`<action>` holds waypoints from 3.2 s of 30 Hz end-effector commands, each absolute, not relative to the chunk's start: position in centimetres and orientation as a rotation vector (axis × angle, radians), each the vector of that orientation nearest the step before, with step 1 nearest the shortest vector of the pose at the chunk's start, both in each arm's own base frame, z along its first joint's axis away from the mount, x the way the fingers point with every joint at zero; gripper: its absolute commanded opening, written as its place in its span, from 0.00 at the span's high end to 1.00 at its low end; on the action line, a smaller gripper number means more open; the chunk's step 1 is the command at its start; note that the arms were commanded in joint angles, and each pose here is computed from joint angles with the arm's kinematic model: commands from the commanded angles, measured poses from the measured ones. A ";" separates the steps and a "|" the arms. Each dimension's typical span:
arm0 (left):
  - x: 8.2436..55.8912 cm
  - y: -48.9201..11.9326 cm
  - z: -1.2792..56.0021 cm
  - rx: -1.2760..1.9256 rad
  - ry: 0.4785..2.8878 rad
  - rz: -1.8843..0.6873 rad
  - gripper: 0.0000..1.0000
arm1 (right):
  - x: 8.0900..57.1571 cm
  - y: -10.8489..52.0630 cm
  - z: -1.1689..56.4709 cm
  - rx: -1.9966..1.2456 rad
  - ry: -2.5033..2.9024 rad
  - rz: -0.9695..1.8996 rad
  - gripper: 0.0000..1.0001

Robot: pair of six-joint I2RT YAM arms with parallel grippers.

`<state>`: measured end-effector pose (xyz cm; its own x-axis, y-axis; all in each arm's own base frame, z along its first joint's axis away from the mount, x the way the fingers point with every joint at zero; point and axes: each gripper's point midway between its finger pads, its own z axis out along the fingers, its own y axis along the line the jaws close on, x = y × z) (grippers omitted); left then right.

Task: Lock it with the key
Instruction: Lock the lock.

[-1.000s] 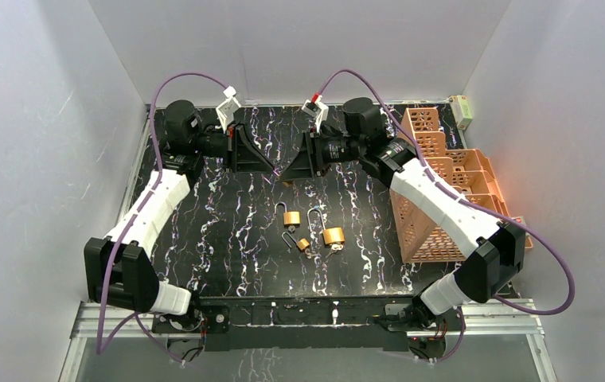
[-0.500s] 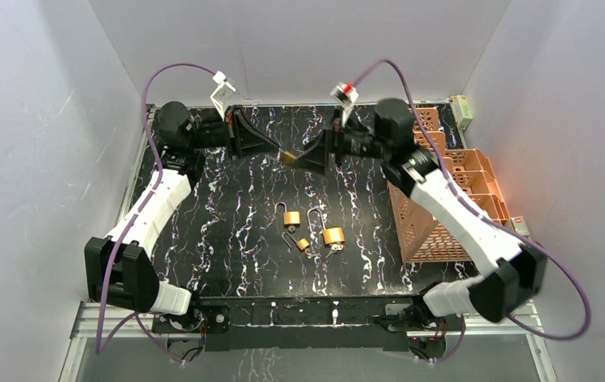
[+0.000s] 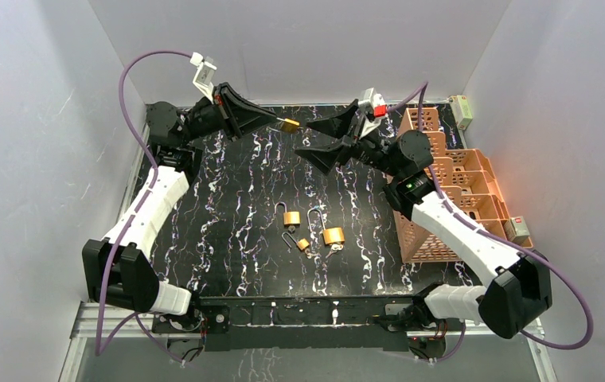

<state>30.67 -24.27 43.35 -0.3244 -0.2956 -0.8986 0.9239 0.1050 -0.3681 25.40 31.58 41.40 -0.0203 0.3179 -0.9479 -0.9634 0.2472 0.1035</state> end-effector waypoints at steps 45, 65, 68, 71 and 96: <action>24.7 -23.9 43.8 1.048 1.320 -1.561 0.17 | 21.5 27.9 45.9 -1.262 1.216 1.553 1.00; 24.2 -26.4 45.1 1.084 1.219 -1.575 0.44 | 23.4 30.8 44.9 -1.268 1.250 1.628 1.00; 24.3 -26.6 45.3 1.080 1.210 -1.573 0.49 | 23.5 31.0 44.8 -1.270 1.253 1.632 1.00; 24.6 -26.7 45.4 1.069 1.208 -1.574 0.50 | 23.6 31.0 44.5 -1.275 1.258 1.639 1.00; 24.1 -28.2 45.3 1.072 1.210 -1.626 1.00 | 24.4 32.1 44.9 -1.265 1.236 1.619 1.00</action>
